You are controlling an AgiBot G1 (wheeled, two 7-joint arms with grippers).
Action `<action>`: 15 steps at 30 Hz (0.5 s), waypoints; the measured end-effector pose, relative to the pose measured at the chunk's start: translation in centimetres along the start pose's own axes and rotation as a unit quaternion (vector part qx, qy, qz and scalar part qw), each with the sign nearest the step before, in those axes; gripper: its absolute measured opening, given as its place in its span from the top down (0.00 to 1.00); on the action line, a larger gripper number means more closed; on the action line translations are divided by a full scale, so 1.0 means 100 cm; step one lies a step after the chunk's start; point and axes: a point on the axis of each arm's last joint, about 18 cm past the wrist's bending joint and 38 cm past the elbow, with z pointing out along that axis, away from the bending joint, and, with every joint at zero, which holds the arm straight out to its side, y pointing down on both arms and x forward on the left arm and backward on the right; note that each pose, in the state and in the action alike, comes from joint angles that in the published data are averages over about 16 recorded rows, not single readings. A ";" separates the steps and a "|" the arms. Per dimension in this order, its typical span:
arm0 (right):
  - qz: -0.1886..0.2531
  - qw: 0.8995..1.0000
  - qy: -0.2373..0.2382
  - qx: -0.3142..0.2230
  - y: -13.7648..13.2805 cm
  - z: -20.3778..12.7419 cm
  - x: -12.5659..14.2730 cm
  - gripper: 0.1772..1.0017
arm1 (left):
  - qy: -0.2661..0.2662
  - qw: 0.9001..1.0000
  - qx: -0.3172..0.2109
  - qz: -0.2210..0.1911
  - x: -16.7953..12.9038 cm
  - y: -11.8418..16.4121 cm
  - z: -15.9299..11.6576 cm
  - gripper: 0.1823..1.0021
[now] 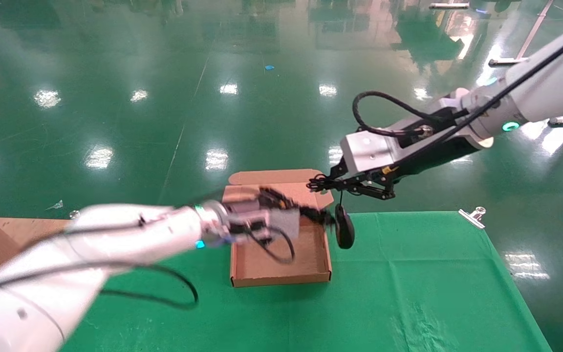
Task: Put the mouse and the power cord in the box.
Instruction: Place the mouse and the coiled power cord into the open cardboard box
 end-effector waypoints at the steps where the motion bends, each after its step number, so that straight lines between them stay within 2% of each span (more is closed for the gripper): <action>1: 0.002 1.000 -0.001 0.000 0.003 0.000 -0.002 0.95 | -0.001 1.000 -0.006 0.006 0.006 0.000 0.003 0.82; 8: 0.013 1.000 -0.010 -0.003 0.017 0.006 -0.019 0.95 | 0.002 0.999 -0.040 0.033 0.041 0.000 0.018 0.82; 15: 0.020 1.000 -0.018 -0.002 0.025 0.015 -0.030 0.95 | 0.008 0.998 -0.049 0.038 0.052 -0.003 0.023 0.82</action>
